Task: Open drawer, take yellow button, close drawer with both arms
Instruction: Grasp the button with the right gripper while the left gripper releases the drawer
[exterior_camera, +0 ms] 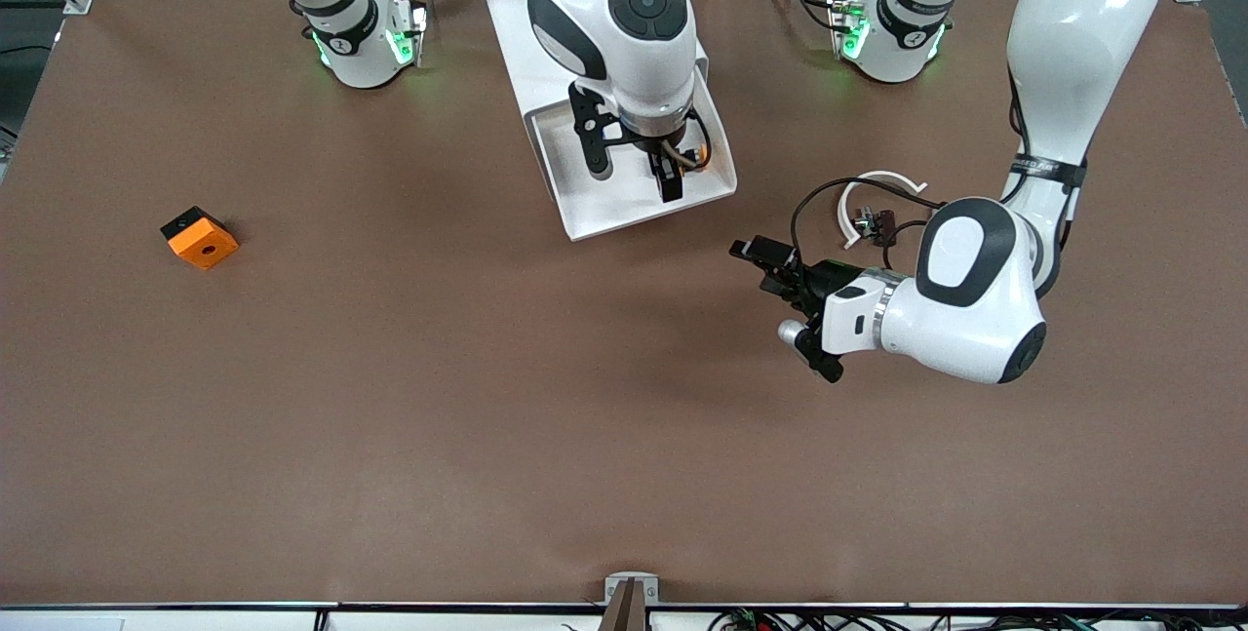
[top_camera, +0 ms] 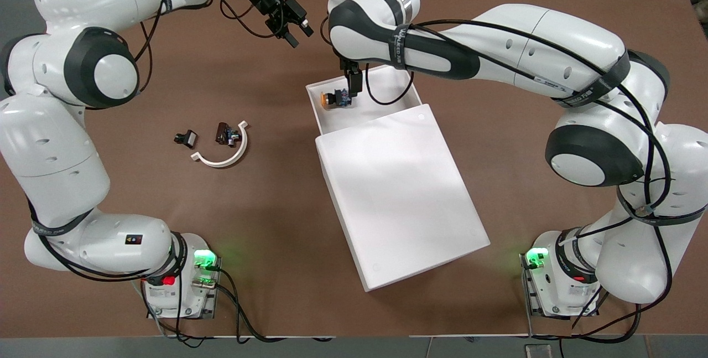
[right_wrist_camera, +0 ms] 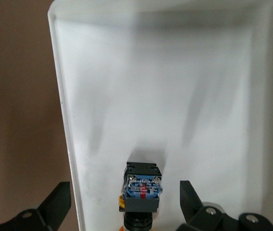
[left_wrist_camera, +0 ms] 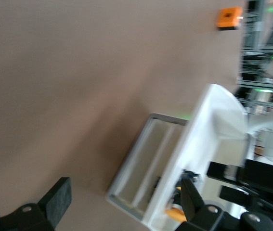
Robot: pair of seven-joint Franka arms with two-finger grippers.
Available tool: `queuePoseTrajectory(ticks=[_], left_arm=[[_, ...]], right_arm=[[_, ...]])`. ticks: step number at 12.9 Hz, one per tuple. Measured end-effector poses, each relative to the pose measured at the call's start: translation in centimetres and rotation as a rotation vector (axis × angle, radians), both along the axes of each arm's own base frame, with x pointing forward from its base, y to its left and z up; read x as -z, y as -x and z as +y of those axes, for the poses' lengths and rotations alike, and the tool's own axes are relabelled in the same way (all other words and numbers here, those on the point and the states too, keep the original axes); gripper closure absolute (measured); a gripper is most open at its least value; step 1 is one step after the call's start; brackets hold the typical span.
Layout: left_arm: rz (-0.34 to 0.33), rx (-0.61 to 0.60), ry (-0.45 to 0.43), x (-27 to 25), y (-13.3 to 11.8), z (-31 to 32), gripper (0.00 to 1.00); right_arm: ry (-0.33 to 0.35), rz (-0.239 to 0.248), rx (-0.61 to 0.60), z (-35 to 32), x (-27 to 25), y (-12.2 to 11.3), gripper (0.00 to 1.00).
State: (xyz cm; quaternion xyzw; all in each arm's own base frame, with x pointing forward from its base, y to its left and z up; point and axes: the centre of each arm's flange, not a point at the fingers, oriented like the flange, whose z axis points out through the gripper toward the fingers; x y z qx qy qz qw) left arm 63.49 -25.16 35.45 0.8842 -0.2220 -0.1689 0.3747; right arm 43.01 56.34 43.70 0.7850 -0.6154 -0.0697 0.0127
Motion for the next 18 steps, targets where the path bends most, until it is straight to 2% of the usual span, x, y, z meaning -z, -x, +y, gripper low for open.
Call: queuePoseTrajectory(ticks=[2,5,8,11,15,18], left_arm=[[-0.038,-0.016,-0.103,-1.8,-0.4,0.4,0.00],[-0.059,-0.065,-0.205,-3.6,-0.5,0.6,0.00],[-0.070,-0.198,-0.402,-5.2,0.0,-1.2,0.00],[-0.060,-0.345,-0.501,-5.9,0.3,-3.3,0.00],[-0.098,-0.484,-0.696,-5.5,1.3,-5.9,0.00],[-0.102,-0.516,-0.723,-5.5,1.2,-5.7,0.00]], right_arm=[[0.002,0.008,-0.006,0.4,0.5,0.4,0.00],[0.020,0.023,-0.023,1.4,2.3,1.3,0.00],[0.006,0.010,-0.022,1.9,3.3,1.1,0.00],[0.004,0.009,-0.021,2.0,3.3,1.0,0.00],[0.004,0.009,-0.021,2.0,3.3,1.0,0.00],[0.010,0.013,-0.022,1.9,3.3,1.1,0.00]])
